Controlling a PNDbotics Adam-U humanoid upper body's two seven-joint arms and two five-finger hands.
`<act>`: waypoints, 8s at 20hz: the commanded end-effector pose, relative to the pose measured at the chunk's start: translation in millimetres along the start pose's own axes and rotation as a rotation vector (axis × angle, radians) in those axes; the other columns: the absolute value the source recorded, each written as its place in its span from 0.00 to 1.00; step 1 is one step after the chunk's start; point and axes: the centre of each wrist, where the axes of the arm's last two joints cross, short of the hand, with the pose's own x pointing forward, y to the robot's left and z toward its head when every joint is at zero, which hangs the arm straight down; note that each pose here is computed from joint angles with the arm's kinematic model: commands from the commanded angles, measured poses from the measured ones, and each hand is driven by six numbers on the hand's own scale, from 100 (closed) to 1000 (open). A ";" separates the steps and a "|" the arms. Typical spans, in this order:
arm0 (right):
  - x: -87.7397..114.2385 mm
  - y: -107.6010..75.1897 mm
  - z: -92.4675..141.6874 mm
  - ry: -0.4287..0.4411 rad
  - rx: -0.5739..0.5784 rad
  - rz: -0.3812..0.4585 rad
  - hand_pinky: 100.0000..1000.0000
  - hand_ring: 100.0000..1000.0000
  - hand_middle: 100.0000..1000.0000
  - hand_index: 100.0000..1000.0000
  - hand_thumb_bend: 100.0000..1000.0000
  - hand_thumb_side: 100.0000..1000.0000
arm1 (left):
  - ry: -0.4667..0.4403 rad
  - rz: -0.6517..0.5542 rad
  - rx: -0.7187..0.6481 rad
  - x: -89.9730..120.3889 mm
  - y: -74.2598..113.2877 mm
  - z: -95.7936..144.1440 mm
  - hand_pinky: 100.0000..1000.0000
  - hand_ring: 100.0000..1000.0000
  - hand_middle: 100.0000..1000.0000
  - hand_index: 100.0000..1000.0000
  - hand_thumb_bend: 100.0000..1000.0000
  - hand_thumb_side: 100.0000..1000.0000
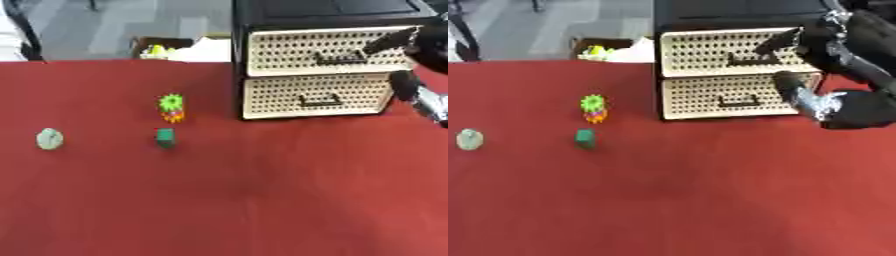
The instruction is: Pick up objects from table and place into drawer.
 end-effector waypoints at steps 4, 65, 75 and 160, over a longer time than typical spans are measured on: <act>2.1 -15.3 -7.0 -0.007 0.044 0.043 0.00 0.00 0.00 0.77 0.00 1.00 | -0.030 0.001 -0.023 5.7 -2.0 -6.1 0.63 0.66 0.69 0.80 0.00 0.85; -86.0 14.5 -8.1 0.260 0.235 0.111 0.00 0.00 0.00 0.76 0.00 1.00 | -0.026 0.016 -0.044 6.1 -6.2 -6.8 0.63 0.67 0.69 0.80 0.00 0.86; -86.9 20.2 -8.9 0.261 0.269 0.134 0.00 0.00 0.00 0.75 0.00 1.00 | -0.026 0.018 -0.044 6.3 -6.7 -7.2 0.64 0.67 0.69 0.80 0.00 0.86; -20.8 26.2 9.6 0.232 0.319 0.224 0.00 0.00 0.00 0.67 0.00 1.00 | -0.022 0.025 -0.041 6.3 -6.9 -7.2 0.64 0.68 0.69 0.79 0.00 0.85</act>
